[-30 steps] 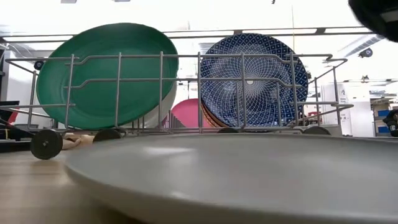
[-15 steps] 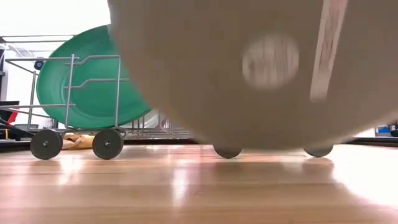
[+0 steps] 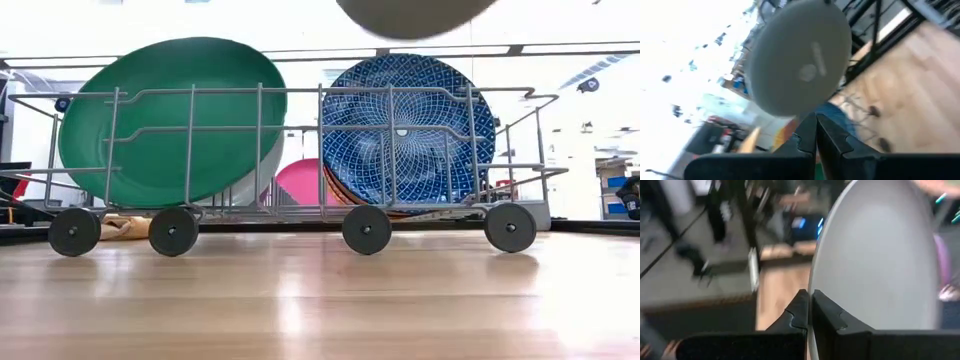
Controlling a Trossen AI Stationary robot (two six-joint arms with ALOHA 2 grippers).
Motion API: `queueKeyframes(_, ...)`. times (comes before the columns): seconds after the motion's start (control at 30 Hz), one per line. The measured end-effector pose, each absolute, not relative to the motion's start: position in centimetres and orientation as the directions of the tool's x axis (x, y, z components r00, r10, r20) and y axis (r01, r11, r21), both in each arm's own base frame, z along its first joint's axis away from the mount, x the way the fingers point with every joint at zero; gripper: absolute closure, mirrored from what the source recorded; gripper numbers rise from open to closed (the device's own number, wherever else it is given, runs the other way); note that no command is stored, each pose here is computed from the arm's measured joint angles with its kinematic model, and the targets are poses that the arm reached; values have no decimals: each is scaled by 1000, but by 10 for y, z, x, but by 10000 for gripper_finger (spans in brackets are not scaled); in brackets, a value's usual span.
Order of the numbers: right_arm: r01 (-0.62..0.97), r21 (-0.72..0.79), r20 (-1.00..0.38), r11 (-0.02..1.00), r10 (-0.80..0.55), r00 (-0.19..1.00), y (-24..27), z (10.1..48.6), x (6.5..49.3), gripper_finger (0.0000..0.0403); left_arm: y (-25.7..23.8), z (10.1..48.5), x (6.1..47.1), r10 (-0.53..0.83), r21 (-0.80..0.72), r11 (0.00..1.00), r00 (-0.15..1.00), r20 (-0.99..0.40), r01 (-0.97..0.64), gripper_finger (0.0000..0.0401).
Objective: Sort dishes
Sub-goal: Put the gray plate into the dishwasher rack
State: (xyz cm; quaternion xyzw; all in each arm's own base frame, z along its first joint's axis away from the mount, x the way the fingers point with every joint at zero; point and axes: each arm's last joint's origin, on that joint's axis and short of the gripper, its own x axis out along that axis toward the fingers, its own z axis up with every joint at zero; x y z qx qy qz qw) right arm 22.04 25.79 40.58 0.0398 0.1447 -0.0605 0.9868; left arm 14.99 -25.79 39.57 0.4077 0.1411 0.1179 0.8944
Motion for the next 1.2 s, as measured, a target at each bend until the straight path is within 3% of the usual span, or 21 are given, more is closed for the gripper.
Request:
queueKeyframes(0.23,286,116,-49,951,-282,958,231,453,232,403,-245,405,145,401,826,526,915,-33,-201,401)
queueKeyframes(0.5,373,72,60,925,-377,924,166,480,270,403,-217,423,134,422,795,553,907,-7,-251,401)
queueKeyframes(0.8,254,147,156,956,-276,948,66,484,320,403,-187,444,120,428,752,595,904,1,-283,401)
queueKeyframes(0.93,271,256,106,928,-305,946,17,478,328,403,-171,453,113,429,741,606,903,1,-288,401)
queueKeyframes(1.03,201,317,102,927,-244,964,-12,472,332,403,-161,459,108,429,731,616,904,1,-293,401)
queueKeyframes(1.2,173,312,88,934,-210,974,-35,454,337,403,-145,467,101,429,695,650,903,1,-309,401)
